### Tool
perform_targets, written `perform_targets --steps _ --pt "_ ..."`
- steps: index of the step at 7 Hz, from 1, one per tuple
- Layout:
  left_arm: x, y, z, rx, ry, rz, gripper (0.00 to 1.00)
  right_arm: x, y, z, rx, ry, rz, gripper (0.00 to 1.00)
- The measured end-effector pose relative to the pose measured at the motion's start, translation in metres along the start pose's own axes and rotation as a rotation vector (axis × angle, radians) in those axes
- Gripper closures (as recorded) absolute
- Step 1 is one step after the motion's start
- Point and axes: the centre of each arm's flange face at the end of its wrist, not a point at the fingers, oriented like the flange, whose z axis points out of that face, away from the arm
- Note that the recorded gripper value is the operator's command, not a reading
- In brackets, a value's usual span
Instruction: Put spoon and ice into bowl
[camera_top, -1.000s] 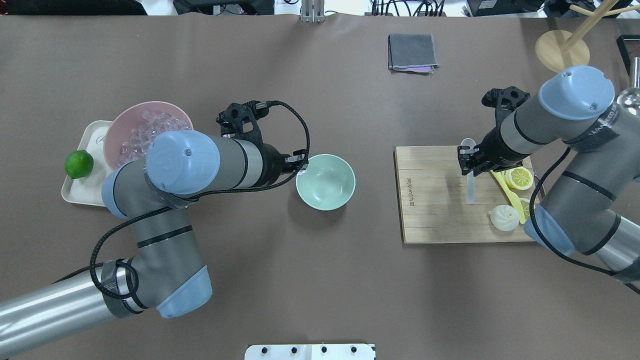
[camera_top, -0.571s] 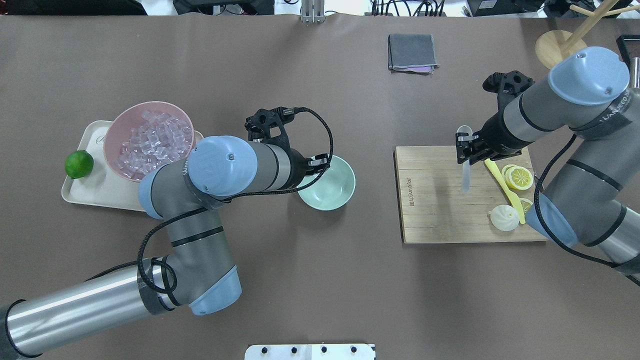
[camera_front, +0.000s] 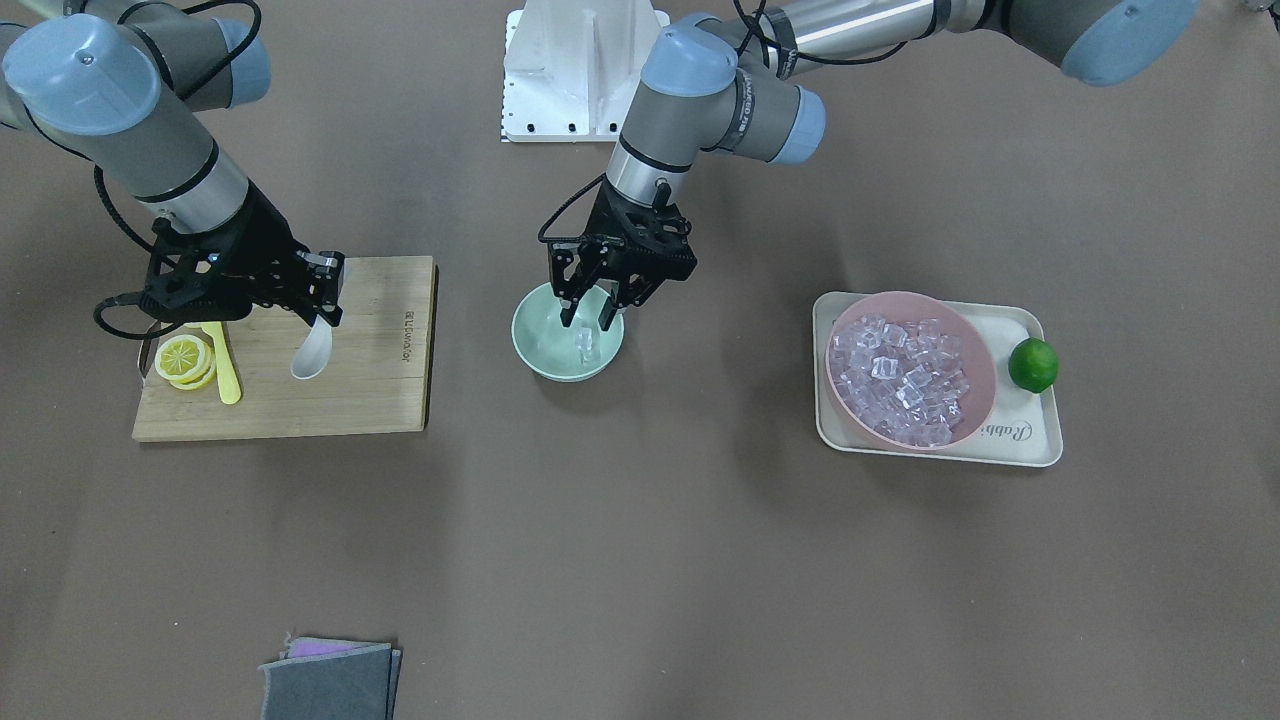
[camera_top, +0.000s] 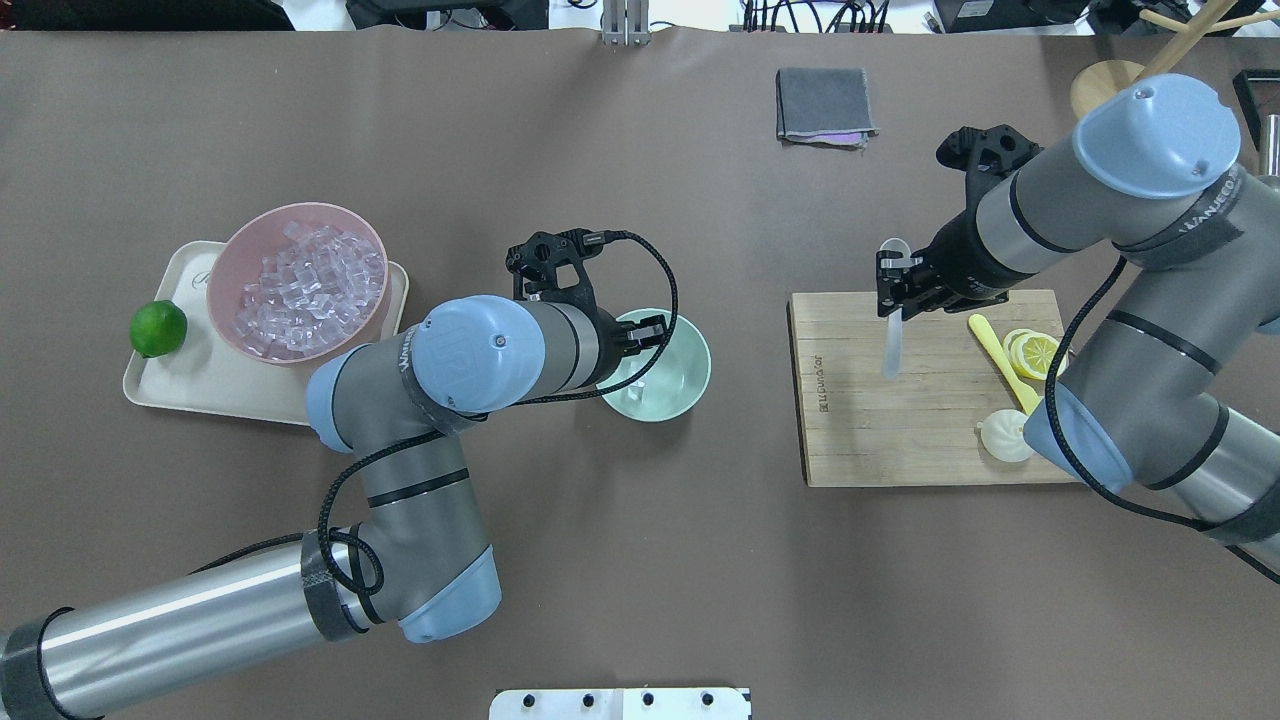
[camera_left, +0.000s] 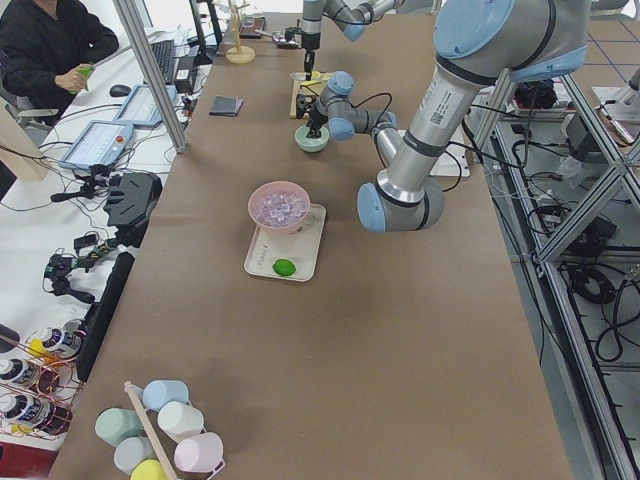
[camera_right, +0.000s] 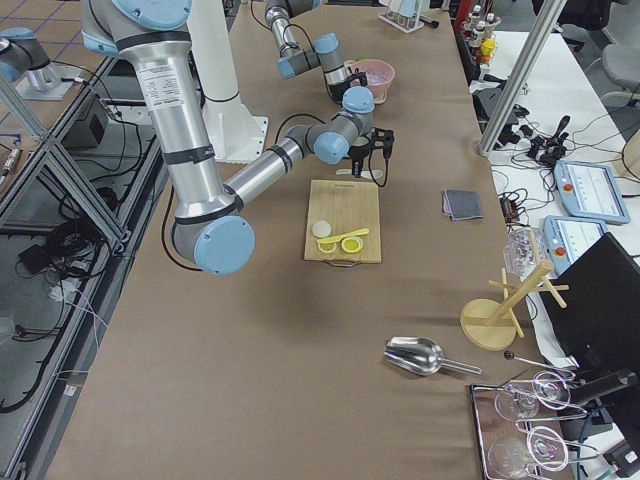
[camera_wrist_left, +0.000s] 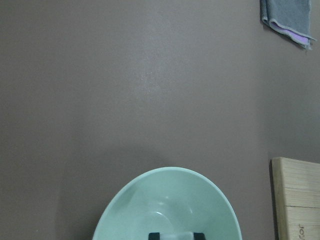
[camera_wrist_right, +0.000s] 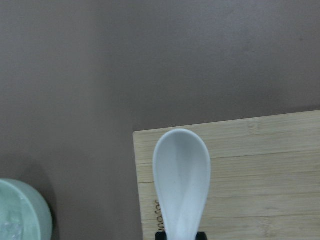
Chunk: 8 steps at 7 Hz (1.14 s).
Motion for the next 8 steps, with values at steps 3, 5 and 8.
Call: perform_targets --steps 3,5,8 --pt "0.002 -0.023 -0.059 0.031 -0.033 0.094 0.02 -0.057 0.017 0.004 -0.017 -0.013 -0.016 1.0" --pt "-0.021 -0.093 -0.104 0.009 -0.089 0.152 0.02 -0.108 0.045 0.02 -0.013 0.02 -0.044 1.0" --pt "-0.078 -0.161 -0.144 0.002 -0.13 0.269 0.02 -0.174 0.078 0.062 -0.005 0.046 -0.087 1.0"
